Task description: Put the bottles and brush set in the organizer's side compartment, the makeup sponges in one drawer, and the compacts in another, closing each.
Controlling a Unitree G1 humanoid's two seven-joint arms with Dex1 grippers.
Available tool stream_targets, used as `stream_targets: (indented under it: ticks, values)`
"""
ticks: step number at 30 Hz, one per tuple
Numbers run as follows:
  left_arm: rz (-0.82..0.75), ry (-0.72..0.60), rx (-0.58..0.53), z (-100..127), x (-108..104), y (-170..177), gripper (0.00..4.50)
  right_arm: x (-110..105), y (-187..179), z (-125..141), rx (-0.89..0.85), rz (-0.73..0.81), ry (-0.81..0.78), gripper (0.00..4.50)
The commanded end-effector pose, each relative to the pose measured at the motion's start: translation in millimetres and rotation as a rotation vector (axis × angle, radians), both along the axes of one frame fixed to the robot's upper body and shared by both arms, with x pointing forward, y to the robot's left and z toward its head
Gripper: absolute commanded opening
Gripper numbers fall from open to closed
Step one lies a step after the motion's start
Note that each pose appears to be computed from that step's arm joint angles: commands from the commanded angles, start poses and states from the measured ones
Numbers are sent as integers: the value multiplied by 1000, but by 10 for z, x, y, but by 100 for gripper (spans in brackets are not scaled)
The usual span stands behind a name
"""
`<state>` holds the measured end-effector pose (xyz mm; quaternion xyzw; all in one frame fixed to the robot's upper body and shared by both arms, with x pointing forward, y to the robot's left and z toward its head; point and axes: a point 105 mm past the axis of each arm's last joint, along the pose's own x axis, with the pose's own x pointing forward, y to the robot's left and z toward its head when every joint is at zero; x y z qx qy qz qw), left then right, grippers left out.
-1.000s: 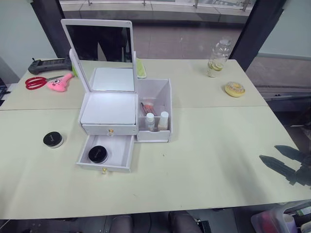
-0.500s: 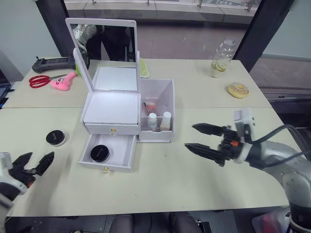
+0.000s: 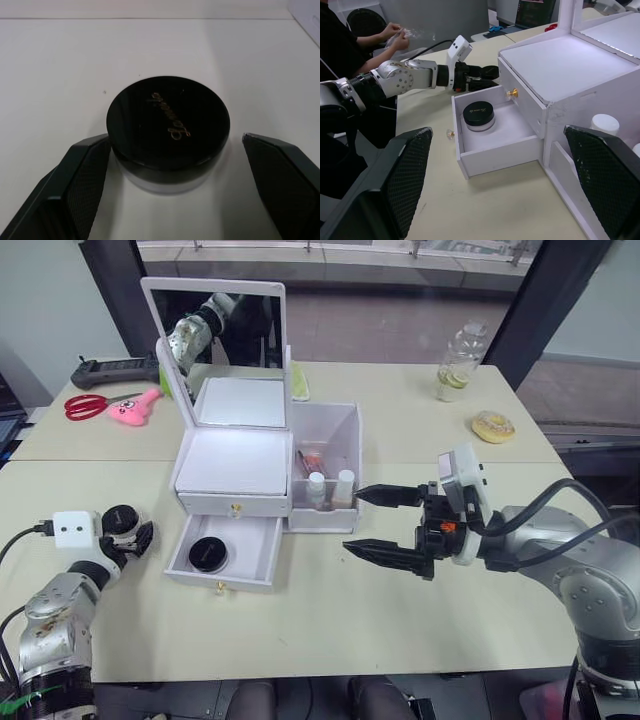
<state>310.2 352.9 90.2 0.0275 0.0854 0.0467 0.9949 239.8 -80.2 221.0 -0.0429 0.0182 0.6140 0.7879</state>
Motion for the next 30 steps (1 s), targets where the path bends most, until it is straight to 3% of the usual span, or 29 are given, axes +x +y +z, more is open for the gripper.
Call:
stream_targets:
  ticks: [1,5,8,11,15,17,19,22,24,30]
  values:
    - [13,9,-23,-51,80,19,447,-77,26,67,-3,10,-39,450]
    - [-4,-11,-33,-51,158,-45,447,-69,19,60,-4,-9,-41,450]
    - [1,-39,-33,-19,170,-38,389,-67,11,50,-7,-19,-39,450]
    - [-9,-58,-17,32,168,-47,301,-65,3,42,-8,-24,-35,450]
    - [-67,-248,28,451,84,-104,292,-63,-9,19,-11,-30,-26,450]
    - [-179,-379,55,764,-22,-285,292,-57,-23,2,-16,-35,-19,450]
    - [-288,-409,107,920,-127,-450,292,-53,-31,-14,-22,-38,-15,450]
    - [-435,-385,127,1036,-259,-670,292,-48,-38,-17,-23,-41,-14,450]
    - [-570,-340,61,1122,-385,-846,292,-42,-47,-16,-24,-45,-14,450]
    - [-928,-45,-122,974,-728,-1217,292,23,-120,-51,-36,-79,-6,450]
